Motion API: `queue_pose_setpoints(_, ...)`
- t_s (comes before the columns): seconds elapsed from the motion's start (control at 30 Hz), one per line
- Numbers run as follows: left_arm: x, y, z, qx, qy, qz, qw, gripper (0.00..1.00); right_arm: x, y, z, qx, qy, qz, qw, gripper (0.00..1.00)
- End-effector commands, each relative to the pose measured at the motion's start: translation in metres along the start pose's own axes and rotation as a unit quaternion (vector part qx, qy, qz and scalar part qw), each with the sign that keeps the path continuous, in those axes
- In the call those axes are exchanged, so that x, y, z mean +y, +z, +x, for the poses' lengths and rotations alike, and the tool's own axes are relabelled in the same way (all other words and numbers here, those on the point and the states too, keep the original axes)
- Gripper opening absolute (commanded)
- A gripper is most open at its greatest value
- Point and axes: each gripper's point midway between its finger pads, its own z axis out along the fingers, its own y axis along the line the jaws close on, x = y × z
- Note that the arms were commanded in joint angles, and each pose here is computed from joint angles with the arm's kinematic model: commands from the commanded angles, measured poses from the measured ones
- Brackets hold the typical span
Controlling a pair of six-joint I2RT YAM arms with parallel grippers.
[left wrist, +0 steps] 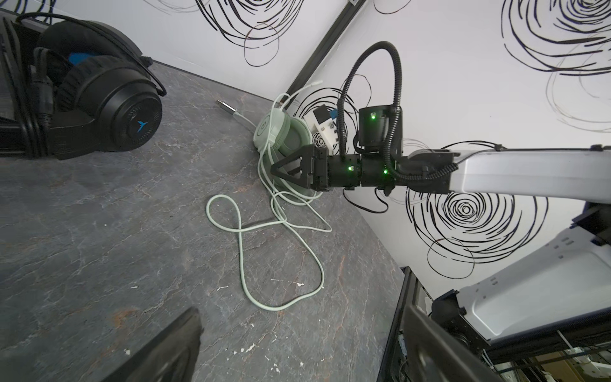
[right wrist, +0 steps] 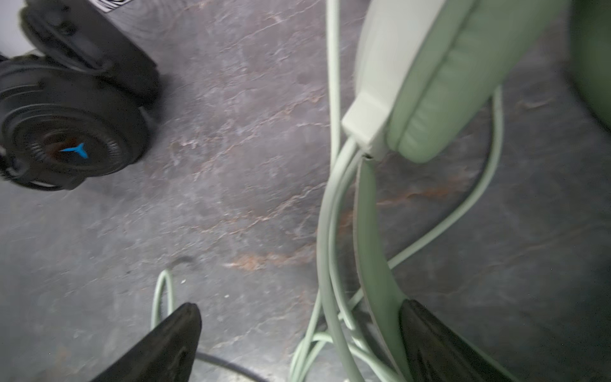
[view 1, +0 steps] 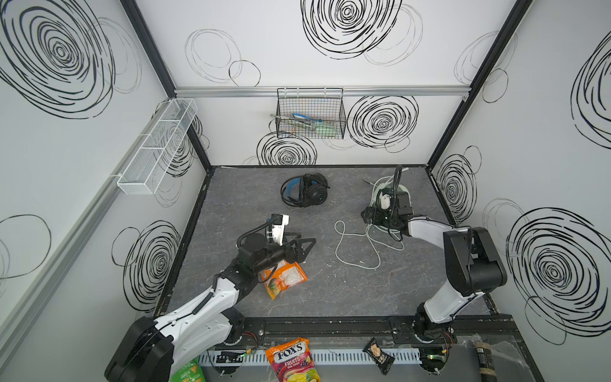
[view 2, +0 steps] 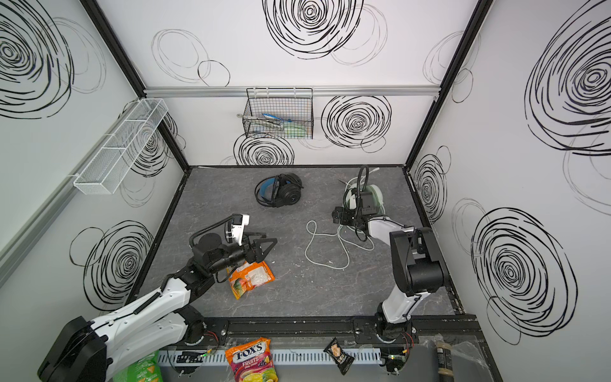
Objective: Wrap the headphones
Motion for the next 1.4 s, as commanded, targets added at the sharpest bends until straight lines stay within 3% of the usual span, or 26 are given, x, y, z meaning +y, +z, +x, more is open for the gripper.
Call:
queue_pose_setpoints(0.0, 0.004, -0.003, -0.008, -0.021, 0.011, -0.010, 1.000, 0.97, 0.048, -0.003, 0.012, 0.014, 0.019, -0.079, 0.997, 0.97)
queue_pose_setpoints(0.3, 0.024, -0.005, -0.004, -0.021, 0.009, -0.060, 0.998, 0.97, 0.147, -0.008, 0.019, 0.027, 0.012, -0.204, 0.978, 0.97)
queue_pose_setpoints(0.47, 0.034, -0.006, 0.000, -0.017, 0.004, -0.090, 0.996, 0.97, 0.169, -0.032, 0.004, 0.005, 0.006, -0.242, 0.970, 0.97)
queue_pose_setpoints(0.67, 0.029, 0.006, -0.002, -0.011, 0.012, -0.117, 0.993, 0.94, 0.150, -0.079, -0.020, -0.066, -0.060, -0.158, 0.983, 0.97)
queue_pose_setpoints(0.87, 0.009, 0.043, 0.004, 0.007, 0.003, -0.116, 0.993, 0.90, 0.111, -0.107, -0.017, -0.127, -0.102, -0.086, 0.983, 0.97)
queue_pose_setpoints(1.1, -0.002, 0.103, 0.015, 0.030, -0.027, -0.121, 0.992, 0.87, 0.087, -0.136, -0.021, -0.182, -0.102, -0.068, 0.976, 0.97)
queue_pose_setpoints(1.37, 0.041, 0.169, 0.030, 0.068, -0.032, -0.230, 0.970, 0.84, 0.072, -0.156, -0.028, -0.220, -0.106, -0.066, 0.968, 0.97)
